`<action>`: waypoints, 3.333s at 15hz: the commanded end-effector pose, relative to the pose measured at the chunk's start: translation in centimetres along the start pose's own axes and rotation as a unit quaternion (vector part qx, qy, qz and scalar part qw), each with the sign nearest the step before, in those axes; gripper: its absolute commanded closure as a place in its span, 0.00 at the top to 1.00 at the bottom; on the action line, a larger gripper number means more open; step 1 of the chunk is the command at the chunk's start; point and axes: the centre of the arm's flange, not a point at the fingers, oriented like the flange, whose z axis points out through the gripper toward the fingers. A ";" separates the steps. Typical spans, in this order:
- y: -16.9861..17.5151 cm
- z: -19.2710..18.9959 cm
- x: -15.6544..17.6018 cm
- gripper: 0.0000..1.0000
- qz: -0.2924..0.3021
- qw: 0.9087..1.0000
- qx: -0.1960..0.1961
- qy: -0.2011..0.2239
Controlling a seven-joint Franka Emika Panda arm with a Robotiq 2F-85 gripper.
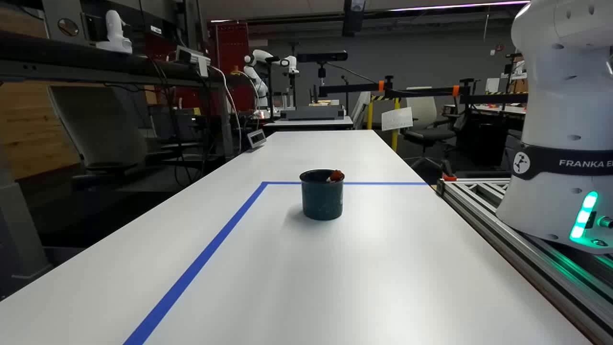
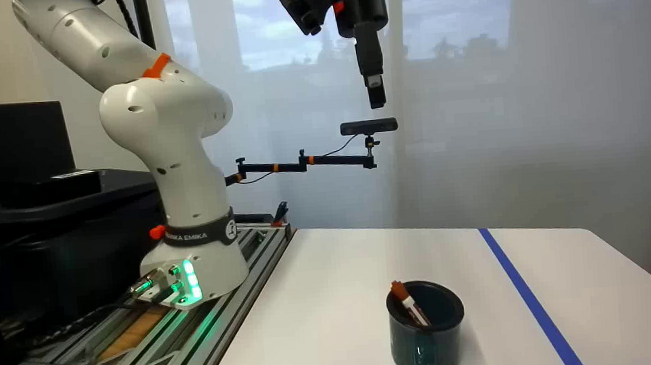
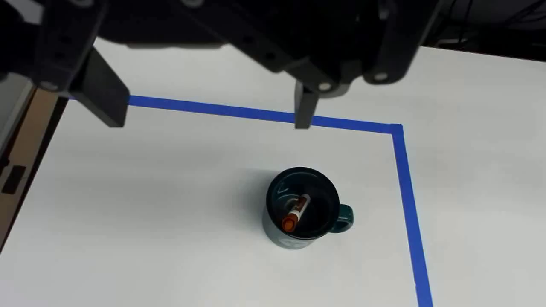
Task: Remove the marker from the blue cup and put it on the table
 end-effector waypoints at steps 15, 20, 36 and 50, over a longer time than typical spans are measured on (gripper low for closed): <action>8.8 4.0 0.5 1.00 0.122 0.986 0.097 -0.055; 11.7 8.9 1.1 1.00 0.181 0.961 0.173 -0.117; 10.5 16.3 2.3 1.00 0.216 0.949 0.169 -0.155; 15.2 22.3 4.9 1.00 0.257 0.924 0.199 -0.201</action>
